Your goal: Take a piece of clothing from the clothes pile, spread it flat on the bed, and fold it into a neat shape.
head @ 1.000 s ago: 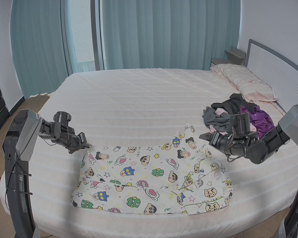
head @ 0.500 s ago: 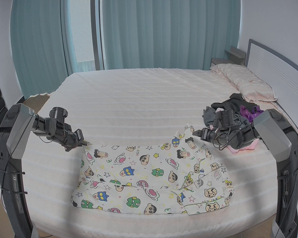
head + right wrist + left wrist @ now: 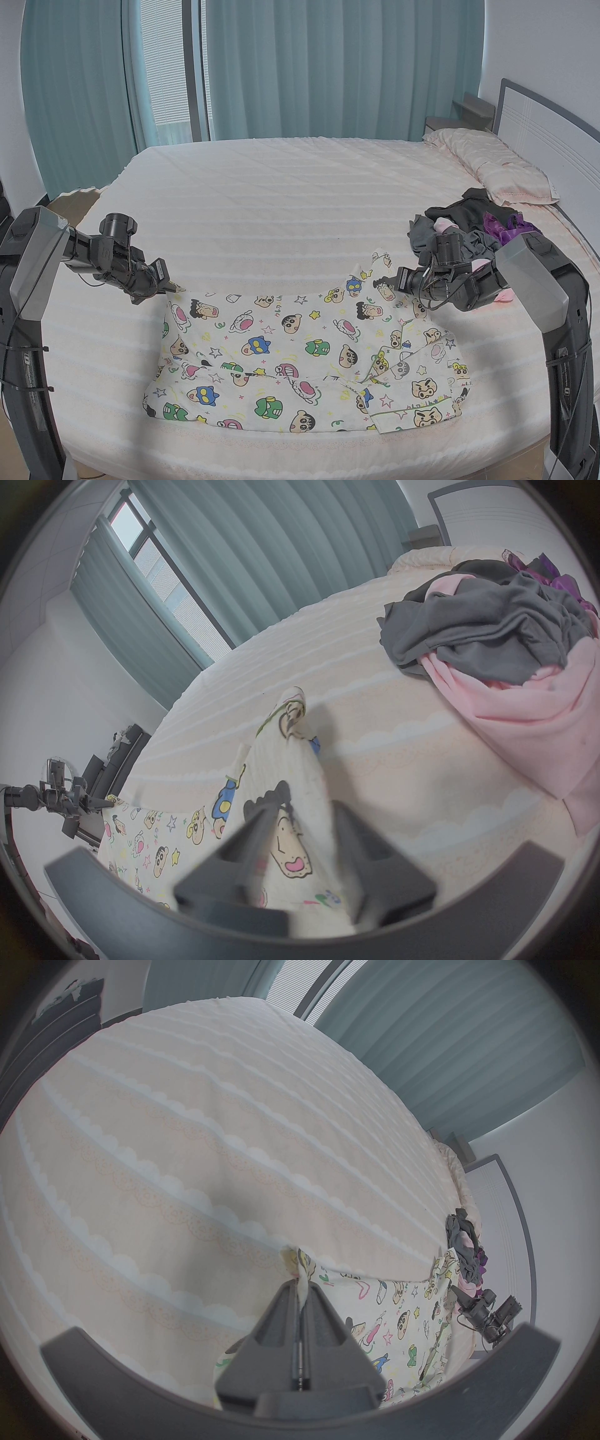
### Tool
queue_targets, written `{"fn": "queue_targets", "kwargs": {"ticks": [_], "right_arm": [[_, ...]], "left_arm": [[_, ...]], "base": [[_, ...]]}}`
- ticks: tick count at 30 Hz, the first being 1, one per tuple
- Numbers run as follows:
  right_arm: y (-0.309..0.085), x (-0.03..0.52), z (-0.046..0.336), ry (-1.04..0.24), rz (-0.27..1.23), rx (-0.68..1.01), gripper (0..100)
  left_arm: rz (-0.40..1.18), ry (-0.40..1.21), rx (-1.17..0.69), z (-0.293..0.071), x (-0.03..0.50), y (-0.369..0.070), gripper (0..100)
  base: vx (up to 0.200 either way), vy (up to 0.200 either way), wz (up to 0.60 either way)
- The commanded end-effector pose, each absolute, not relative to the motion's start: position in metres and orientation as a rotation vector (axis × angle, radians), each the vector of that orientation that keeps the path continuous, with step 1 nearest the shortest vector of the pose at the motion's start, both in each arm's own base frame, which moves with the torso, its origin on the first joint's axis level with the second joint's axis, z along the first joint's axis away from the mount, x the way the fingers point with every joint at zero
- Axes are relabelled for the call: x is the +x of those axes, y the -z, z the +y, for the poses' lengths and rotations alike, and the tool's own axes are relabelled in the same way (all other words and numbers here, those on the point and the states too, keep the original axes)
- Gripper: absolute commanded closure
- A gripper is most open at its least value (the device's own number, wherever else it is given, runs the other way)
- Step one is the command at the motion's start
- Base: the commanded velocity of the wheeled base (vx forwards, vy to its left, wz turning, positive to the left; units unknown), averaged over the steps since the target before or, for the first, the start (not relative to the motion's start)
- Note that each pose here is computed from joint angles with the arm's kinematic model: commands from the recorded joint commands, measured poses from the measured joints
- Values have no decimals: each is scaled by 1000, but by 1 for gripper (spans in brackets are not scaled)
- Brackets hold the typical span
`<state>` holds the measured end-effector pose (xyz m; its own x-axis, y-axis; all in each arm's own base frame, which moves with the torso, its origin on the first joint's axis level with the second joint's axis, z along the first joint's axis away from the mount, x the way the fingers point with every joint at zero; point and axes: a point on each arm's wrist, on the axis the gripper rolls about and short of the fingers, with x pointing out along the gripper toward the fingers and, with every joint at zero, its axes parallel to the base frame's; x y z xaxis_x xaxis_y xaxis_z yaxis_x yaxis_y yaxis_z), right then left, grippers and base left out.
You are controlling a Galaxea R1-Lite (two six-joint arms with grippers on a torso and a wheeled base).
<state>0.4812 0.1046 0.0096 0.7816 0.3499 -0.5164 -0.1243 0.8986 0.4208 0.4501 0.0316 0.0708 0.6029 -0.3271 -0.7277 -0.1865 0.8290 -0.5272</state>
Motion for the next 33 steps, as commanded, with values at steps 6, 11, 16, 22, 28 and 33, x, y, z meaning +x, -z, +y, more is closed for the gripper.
{"fn": "queue_targets", "kwargs": {"ticks": [6, 11, 16, 22, 28, 33], "right_arm": [[-16, 476, 91, -249, 550, 420, 100], [-29, 468, 76, -260, 516, 453, 100], [-38, 462, 70, -268, 473, 481, 100], [-44, 457, 63, -281, 442, 494, 100], [-47, 451, 67, -292, 422, 507, 100], [-46, 446, 68, -297, 428, 503, 100]], "left_arm": [[918, 59, -595, 32, 451, -74, 100], [897, 65, -590, 32, 448, -85, 100], [892, 68, -587, 32, 445, -89, 100], [897, 67, -581, 32, 445, -87, 100], [897, 49, -579, 35, 443, -87, 100], [911, 43, -565, 35, 443, -80, 100]], "base": [[0, 0, 0], [0, 0, 0], [0, 0, 0], [0, 0, 0], [0, 0, 0], [0, 0, 0]]}}
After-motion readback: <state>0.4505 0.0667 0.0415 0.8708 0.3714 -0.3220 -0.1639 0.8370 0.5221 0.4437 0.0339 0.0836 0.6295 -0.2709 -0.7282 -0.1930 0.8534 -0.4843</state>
